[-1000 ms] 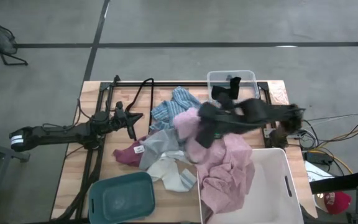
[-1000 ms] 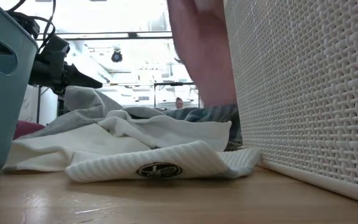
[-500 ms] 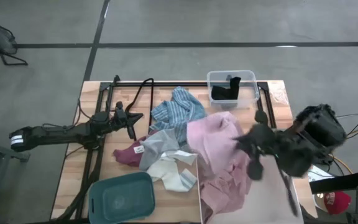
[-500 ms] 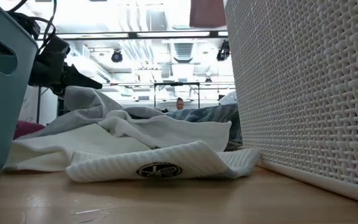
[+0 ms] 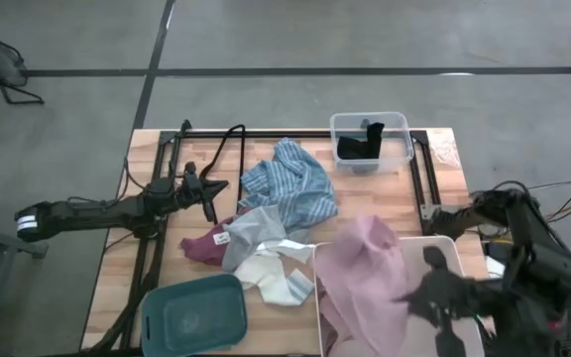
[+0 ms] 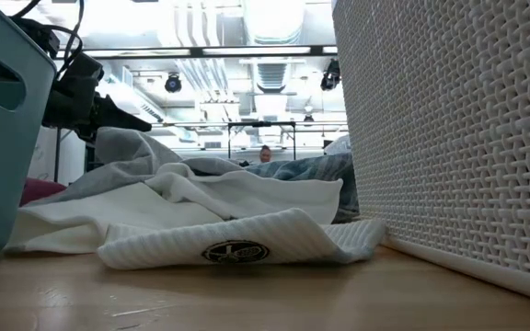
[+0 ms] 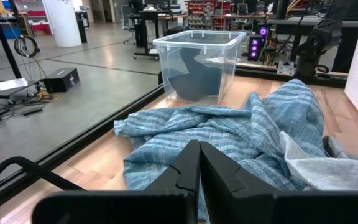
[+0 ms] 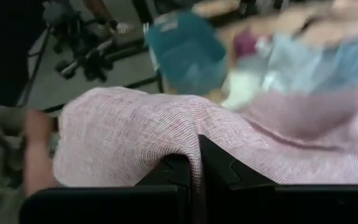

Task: Pick & Place Cloths
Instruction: Put the light pink shirt into the white bin

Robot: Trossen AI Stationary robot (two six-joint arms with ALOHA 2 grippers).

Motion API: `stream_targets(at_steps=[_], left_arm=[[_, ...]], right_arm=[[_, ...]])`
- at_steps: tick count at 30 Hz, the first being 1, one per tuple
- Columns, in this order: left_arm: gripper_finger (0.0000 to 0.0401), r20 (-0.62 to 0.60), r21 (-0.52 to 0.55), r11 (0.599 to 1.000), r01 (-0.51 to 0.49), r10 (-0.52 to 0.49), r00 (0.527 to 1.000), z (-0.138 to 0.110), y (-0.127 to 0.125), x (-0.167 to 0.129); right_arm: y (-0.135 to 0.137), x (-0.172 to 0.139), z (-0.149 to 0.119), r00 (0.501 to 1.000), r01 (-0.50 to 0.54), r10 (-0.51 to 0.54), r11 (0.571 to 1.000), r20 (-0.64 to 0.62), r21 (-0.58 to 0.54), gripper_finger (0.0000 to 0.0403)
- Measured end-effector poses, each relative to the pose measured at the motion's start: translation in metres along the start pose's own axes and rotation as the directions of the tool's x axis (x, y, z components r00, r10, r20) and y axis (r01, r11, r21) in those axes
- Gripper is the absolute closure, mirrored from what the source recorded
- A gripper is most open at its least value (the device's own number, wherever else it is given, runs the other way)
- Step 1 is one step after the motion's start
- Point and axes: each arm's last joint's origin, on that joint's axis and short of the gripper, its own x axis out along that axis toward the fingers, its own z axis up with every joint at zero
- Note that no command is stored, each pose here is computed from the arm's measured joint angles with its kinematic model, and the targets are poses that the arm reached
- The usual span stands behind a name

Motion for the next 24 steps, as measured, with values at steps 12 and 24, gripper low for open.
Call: stream_targets(at_steps=[12,24], left_arm=[[0.0387,-0.008,0.001,1.000,0.000,0.000,1.000,-0.001,0.000,0.000],[0.0387,-0.010,0.001,1.000,0.000,0.000,1.000,-0.001,0.000,0.000]], right_arm=[[0.033,0.060,-0.060,0.952,0.187,-0.132,0.965,-0.276,0.185,0.0393],[-0.016,0.130,-0.052,0.842,0.374,-0.371,0.925,-0.392,-0.072,0.0363]])
